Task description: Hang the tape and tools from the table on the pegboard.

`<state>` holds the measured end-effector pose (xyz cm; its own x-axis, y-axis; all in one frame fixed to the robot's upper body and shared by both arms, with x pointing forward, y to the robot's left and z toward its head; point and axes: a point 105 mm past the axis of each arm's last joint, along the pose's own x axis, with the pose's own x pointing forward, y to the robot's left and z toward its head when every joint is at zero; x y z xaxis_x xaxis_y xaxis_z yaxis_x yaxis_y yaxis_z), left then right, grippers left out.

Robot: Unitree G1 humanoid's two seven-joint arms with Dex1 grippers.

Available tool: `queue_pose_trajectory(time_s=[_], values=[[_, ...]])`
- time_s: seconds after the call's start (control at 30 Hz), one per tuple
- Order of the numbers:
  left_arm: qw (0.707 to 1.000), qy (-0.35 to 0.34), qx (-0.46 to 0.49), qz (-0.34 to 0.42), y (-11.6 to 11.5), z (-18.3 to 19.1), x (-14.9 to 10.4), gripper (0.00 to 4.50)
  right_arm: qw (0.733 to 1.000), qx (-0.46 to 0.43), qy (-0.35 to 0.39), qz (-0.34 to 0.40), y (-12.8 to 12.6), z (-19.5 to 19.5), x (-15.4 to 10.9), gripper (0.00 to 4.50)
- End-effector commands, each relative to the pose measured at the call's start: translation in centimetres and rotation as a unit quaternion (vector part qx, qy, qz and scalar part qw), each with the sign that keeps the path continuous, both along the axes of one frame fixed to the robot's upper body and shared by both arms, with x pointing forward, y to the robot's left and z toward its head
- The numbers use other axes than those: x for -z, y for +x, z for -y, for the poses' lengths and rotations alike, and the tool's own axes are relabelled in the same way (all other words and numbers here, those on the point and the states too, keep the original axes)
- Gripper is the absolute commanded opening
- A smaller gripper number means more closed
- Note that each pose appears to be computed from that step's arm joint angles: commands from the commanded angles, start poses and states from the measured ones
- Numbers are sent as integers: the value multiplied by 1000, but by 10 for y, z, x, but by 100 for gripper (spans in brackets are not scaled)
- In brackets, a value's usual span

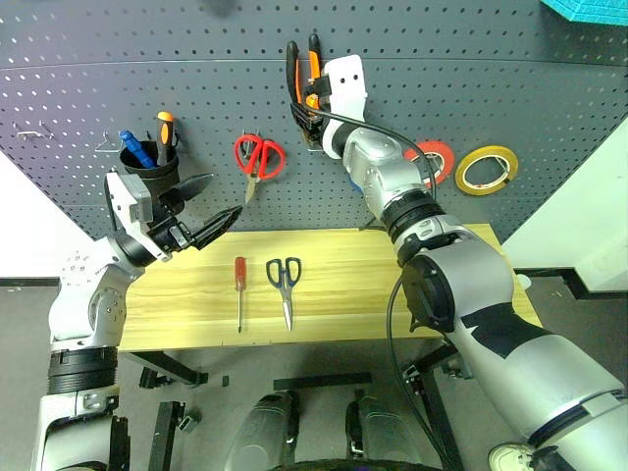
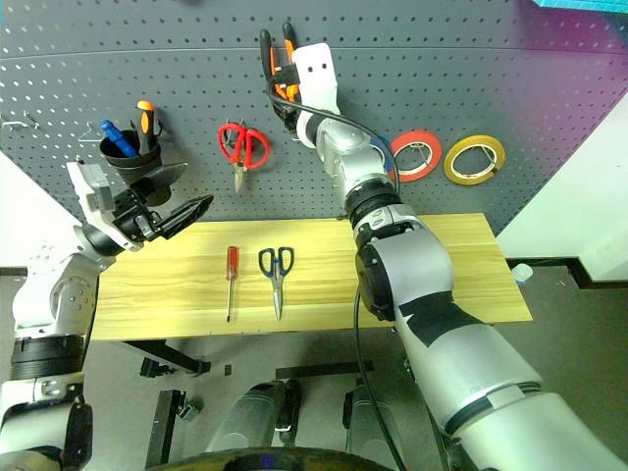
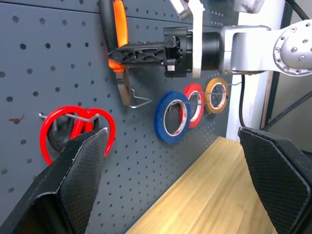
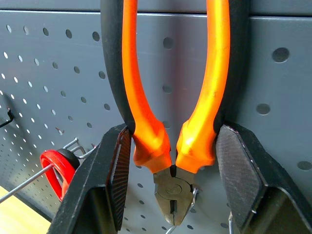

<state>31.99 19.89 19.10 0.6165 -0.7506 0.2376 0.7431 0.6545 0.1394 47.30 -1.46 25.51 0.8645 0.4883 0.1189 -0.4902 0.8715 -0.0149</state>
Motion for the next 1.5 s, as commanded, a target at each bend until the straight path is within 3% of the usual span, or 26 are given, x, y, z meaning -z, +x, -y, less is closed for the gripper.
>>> queue_pose_trajectory(time_s=[0.03,0.17,0.5,0.73,0.93,1.03,1.1,1.2,1.27,1.37,1.5], values=[[1000,4,2,24,-2,2,-13,450,997,10,44,55,-1,13,-51,225],[1000,8,9,22,1,6,-12,450,998,19,39,54,1,17,-48,225],[1000,17,15,20,6,11,-13,450,998,57,-28,29,8,29,-13,225],[999,21,16,18,6,11,-12,450,999,48,-11,18,7,29,-15,449],[999,34,11,11,4,10,-9,450,997,4,19,72,-4,41,-47,449],[999,46,3,2,3,10,-4,450,994,-38,29,95,-24,53,-58,449],[995,85,-25,-36,5,11,18,450,989,-116,1,93,-59,71,-46,449],[987,114,-20,-112,-3,20,52,450,971,-224,-69,48,-110,83,-5,449],[979,137,-35,-145,-1,22,70,450,965,-234,-112,37,-122,91,20,449],[964,154,-108,-186,22,17,92,450,952,-275,-133,-22,-135,94,52,449],[946,155,-159,-236,34,25,118,450,933,-311,-173,-60,-141,90,81,449]])
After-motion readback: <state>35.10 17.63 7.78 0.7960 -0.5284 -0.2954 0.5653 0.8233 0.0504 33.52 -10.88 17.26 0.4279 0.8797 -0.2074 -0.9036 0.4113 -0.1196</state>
